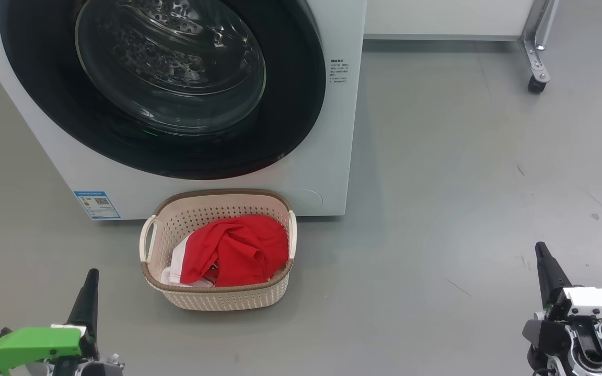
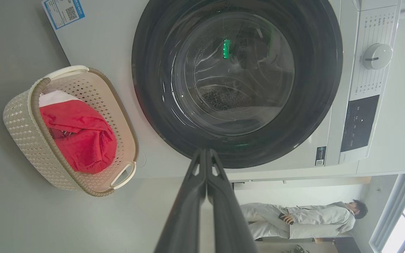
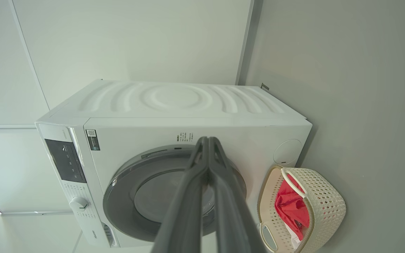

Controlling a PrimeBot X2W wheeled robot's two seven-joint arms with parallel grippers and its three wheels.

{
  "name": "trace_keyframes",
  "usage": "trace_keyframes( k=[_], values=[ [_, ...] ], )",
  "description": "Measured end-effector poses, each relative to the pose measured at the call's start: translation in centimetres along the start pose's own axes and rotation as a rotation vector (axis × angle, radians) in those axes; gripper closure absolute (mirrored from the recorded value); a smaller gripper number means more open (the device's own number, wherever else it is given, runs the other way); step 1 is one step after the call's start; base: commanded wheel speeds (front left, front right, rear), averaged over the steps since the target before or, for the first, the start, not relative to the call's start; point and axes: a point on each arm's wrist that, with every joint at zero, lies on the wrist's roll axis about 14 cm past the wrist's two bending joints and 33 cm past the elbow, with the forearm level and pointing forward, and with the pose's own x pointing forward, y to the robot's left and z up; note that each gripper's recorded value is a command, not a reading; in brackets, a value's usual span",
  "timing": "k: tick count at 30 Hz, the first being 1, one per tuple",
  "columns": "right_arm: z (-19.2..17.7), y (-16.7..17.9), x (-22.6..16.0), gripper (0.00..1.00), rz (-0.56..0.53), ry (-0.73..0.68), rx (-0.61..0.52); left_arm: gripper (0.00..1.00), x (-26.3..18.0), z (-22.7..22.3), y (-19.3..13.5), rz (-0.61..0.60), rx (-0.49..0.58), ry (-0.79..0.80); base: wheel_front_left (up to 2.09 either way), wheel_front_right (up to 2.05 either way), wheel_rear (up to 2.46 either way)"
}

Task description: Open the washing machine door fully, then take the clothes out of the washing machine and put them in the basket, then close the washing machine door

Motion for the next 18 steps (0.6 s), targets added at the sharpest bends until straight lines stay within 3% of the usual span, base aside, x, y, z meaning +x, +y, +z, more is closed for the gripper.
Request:
trace_keyframes(
  k=[18],
  values=[
    [0.06,0.21,0.19,1.00,0.005,-0.002,0.001,1.00,-0.01,0.02,0.09,0.003,-0.001,-0.001,0.00,0.00,0.00]
  ],
)
